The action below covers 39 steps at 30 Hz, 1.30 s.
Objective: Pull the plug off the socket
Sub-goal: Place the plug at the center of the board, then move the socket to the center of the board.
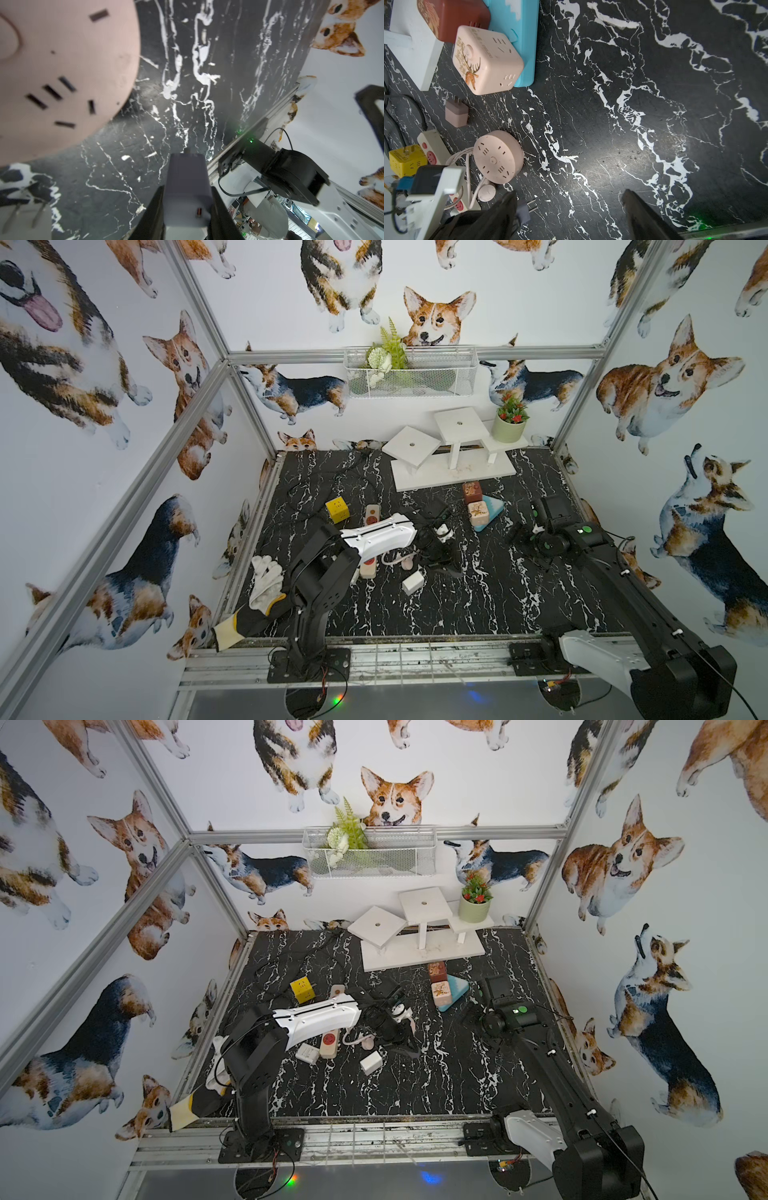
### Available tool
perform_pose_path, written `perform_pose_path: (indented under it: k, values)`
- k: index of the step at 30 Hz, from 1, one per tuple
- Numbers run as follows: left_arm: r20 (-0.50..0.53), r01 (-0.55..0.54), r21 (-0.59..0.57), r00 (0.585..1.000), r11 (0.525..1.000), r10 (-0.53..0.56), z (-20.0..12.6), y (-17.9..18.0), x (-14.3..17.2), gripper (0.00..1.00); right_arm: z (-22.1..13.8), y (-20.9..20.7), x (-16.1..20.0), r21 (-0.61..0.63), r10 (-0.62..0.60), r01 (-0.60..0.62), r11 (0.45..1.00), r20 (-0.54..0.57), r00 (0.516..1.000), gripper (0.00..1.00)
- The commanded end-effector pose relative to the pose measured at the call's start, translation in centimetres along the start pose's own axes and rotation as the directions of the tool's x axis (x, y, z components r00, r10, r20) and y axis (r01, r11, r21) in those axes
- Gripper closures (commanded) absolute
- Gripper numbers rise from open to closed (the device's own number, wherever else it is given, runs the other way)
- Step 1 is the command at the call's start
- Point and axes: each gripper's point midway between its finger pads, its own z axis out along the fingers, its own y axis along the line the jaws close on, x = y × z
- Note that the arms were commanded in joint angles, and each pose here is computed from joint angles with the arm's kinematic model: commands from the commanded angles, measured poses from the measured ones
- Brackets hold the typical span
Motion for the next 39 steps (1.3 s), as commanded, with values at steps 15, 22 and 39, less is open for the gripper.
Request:
perform_pose_path:
  k: [15,22,39]
  values:
    - [0.068,0.001,-0.032,0.998,1.000,0.001,-1.6,0.1,0.0,0.39,-0.4,1.4,-0.9,-0.015,-0.064,0.064,0.998,-0.002,0.998,0.14]
    - [0.321,0.001,-0.109,0.946,0.994,0.034,-9.7,-0.2,-3.5,0.38,0.4,3.4,-2.7,0.008,-0.148,0.148,0.989,-0.020,0.989,0.14]
    - [0.608,0.016,-0.025,0.794,1.000,0.003,-19.5,2.8,-15.2,0.37,2.6,9.6,-8.9,0.229,-0.543,0.534,0.814,-0.027,0.839,0.10]
